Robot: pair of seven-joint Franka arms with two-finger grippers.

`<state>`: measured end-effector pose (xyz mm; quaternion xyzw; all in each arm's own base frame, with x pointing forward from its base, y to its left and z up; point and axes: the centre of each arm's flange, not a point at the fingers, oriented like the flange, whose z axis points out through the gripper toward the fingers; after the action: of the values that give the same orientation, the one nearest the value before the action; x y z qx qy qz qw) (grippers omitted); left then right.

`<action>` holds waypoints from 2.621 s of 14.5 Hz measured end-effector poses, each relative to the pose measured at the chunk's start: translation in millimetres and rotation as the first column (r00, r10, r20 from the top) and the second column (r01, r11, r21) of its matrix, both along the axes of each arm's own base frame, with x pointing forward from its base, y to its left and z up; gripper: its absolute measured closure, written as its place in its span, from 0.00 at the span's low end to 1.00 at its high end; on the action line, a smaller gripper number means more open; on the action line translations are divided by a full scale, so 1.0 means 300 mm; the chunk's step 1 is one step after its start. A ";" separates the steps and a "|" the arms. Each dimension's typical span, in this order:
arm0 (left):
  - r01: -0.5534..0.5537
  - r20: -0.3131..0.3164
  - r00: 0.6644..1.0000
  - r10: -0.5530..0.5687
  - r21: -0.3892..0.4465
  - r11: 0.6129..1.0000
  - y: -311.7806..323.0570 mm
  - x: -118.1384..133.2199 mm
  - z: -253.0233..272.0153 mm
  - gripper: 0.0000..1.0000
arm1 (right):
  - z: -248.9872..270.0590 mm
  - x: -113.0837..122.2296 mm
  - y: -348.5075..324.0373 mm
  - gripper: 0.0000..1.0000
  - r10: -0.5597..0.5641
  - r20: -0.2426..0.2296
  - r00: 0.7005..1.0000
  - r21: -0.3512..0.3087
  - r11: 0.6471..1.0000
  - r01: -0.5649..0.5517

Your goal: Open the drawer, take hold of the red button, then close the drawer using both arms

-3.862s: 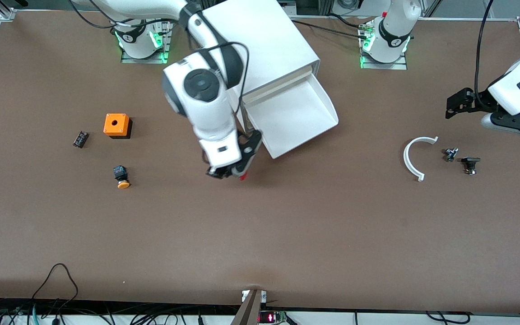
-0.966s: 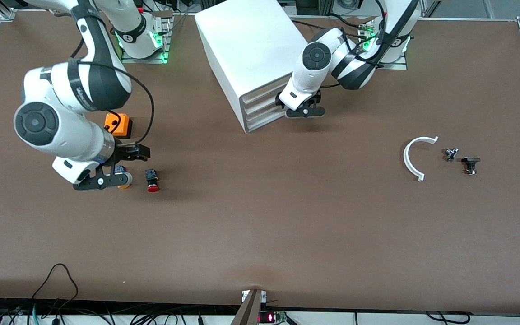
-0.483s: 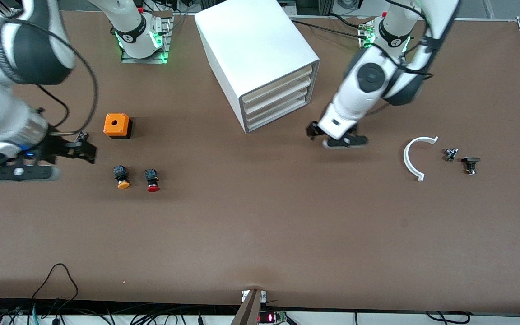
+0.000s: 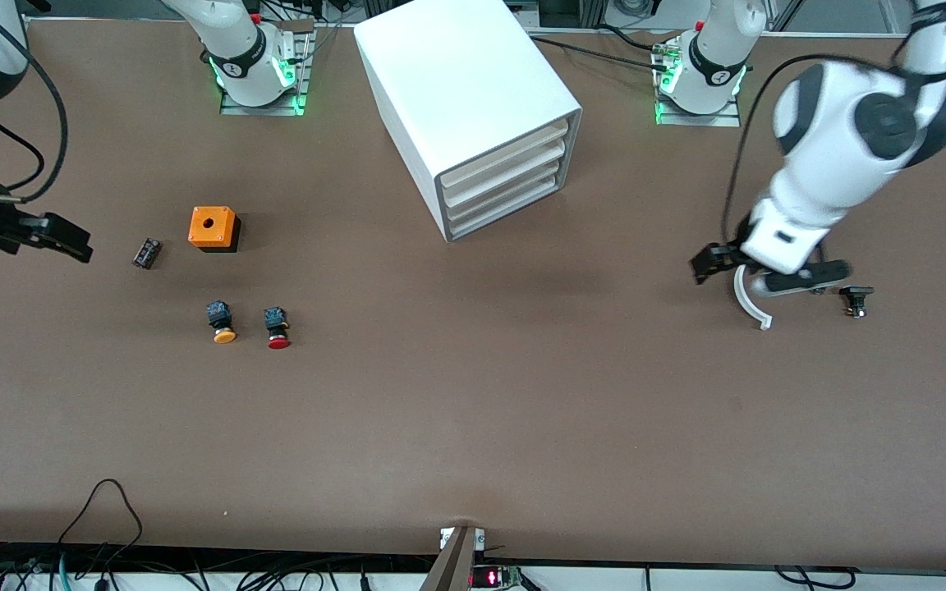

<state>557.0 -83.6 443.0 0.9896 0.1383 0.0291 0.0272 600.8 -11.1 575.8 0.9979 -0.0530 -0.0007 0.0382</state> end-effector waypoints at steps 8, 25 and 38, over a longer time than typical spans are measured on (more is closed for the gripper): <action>-0.077 -0.082 0.994 0.078 0.023 0.997 0.185 -0.051 0.413 0.00 | 0.078 -0.107 -0.017 0.00 0.039 -0.039 0.998 0.013 0.999 -0.039; 0.152 -0.144 0.980 -0.141 0.073 0.986 0.216 0.113 0.386 0.00 | 0.023 -0.108 -0.008 0.00 0.072 -0.033 0.997 0.015 0.997 -0.071; 0.180 -0.174 0.971 -0.167 0.065 0.981 0.203 0.098 0.404 0.00 | 0.016 -0.123 -0.012 0.00 0.072 -0.071 0.995 0.018 0.997 -0.070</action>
<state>586.4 -22.8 564.2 0.9971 0.0518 -0.0510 -0.0221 563.8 -14.8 580.6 0.9987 -0.0161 -0.0355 0.0322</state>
